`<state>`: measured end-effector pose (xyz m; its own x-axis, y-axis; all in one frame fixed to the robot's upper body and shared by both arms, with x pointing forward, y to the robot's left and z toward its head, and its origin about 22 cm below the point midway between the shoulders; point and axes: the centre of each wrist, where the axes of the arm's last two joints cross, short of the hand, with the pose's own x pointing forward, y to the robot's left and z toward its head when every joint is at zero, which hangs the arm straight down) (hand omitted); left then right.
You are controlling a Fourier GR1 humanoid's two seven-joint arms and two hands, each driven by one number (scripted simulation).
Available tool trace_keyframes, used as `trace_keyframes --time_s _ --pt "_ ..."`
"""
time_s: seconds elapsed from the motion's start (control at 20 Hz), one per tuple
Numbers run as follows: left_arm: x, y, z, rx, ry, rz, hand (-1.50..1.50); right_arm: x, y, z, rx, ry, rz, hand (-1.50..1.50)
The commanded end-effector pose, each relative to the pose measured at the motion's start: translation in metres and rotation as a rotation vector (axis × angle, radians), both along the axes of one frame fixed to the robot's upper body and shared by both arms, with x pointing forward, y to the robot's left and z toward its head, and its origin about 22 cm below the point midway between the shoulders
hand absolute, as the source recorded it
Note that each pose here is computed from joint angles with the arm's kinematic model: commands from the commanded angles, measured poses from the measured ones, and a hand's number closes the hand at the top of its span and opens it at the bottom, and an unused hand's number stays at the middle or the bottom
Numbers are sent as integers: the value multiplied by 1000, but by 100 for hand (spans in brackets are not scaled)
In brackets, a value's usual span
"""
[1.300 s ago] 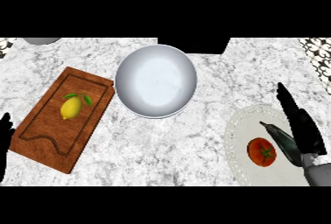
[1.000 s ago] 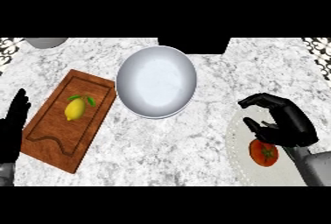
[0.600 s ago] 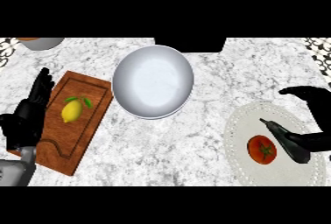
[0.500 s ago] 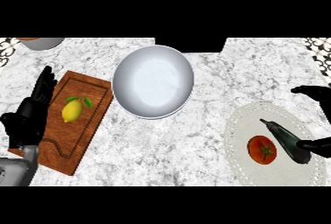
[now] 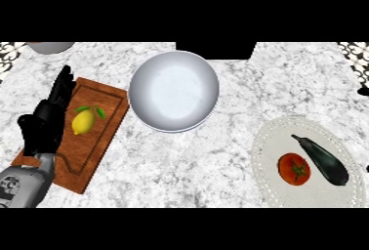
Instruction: Pick the tomato from the placemat and place it in the bowl
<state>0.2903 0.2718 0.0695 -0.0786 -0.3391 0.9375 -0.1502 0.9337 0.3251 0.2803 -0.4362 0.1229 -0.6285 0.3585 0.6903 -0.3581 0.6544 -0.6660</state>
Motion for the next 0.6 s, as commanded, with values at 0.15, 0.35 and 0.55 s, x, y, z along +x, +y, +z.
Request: trace_keyframes --time_s 0.15,0.35,0.55 --pt "9 0 13 17 5 3 0 5 9 18 -299 -9 202 -150" --pt "2 -4 9 3 16 -4 0 2 42 12 -378 18 269 -150" --pt "-1 8 5 17 4 17 0 -1 61 -3 -438 27 310 -150"
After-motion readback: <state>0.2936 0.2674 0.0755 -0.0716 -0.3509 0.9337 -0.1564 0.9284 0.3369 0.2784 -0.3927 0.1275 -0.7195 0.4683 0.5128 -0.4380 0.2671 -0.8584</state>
